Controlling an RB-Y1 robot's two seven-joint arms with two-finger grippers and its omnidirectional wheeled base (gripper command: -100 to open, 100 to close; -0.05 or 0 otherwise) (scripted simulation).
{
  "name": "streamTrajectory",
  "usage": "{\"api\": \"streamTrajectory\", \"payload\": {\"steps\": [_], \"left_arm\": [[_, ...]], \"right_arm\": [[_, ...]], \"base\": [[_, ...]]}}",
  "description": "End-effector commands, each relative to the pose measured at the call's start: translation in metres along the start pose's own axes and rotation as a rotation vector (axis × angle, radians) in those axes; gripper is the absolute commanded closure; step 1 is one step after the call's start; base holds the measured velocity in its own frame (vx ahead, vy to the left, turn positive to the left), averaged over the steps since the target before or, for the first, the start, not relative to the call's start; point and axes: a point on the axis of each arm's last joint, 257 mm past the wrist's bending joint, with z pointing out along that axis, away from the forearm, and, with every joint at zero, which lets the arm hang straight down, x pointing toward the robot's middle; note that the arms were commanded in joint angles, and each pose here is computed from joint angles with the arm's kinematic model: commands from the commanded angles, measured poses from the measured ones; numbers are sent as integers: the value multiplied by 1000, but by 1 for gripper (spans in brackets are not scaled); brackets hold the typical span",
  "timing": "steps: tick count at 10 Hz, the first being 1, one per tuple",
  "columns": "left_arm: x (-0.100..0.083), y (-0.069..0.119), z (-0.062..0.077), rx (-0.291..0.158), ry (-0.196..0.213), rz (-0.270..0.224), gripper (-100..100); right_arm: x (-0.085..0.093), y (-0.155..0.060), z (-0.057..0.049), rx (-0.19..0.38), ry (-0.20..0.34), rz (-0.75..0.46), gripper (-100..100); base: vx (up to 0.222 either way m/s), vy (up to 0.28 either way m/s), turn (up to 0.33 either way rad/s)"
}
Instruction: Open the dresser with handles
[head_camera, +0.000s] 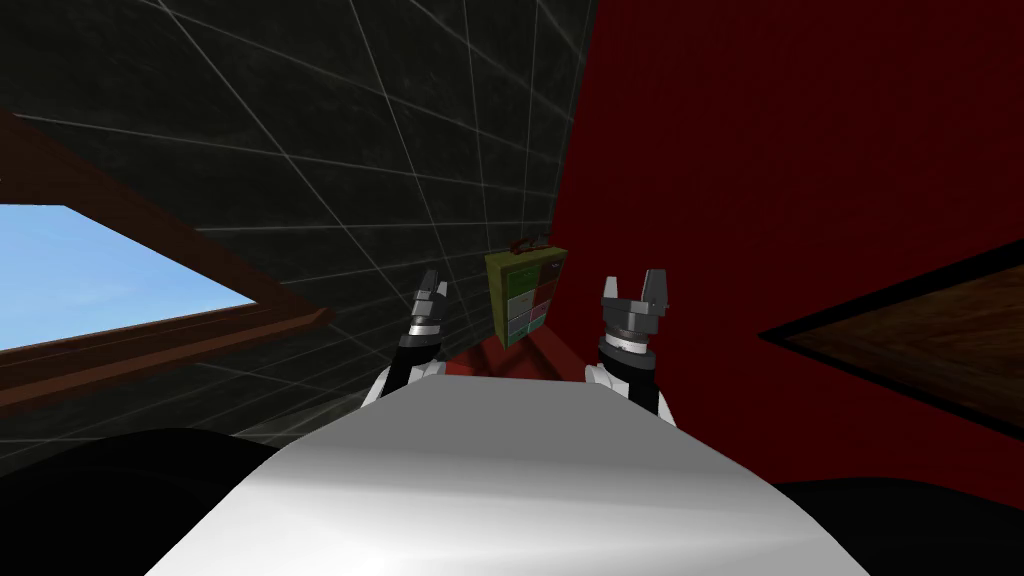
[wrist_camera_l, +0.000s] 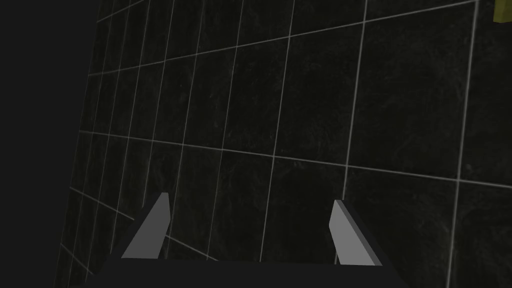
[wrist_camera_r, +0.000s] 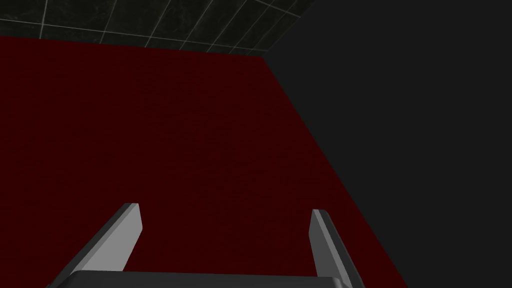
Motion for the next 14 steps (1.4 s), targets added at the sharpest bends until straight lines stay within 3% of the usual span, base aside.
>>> {"api": "streamTrajectory", "payload": {"steps": [1,9,10,14], "left_arm": [[0,0,0,0,0,0,0],[0,0,0,0,0,0,0],[4,7,-2,-6,30,11,-100],[9,39,-10,-49,73,22,-100]], "right_arm": [[0,0,0,0,0,0,0],[0,0,0,0,0,0,0],[0,0,0,0,0,0,0],[0,0,0,0,0,0,0]], "base": [[0,0,0],[0,0,0],[40,-34,25],[102,-122,55]]}}
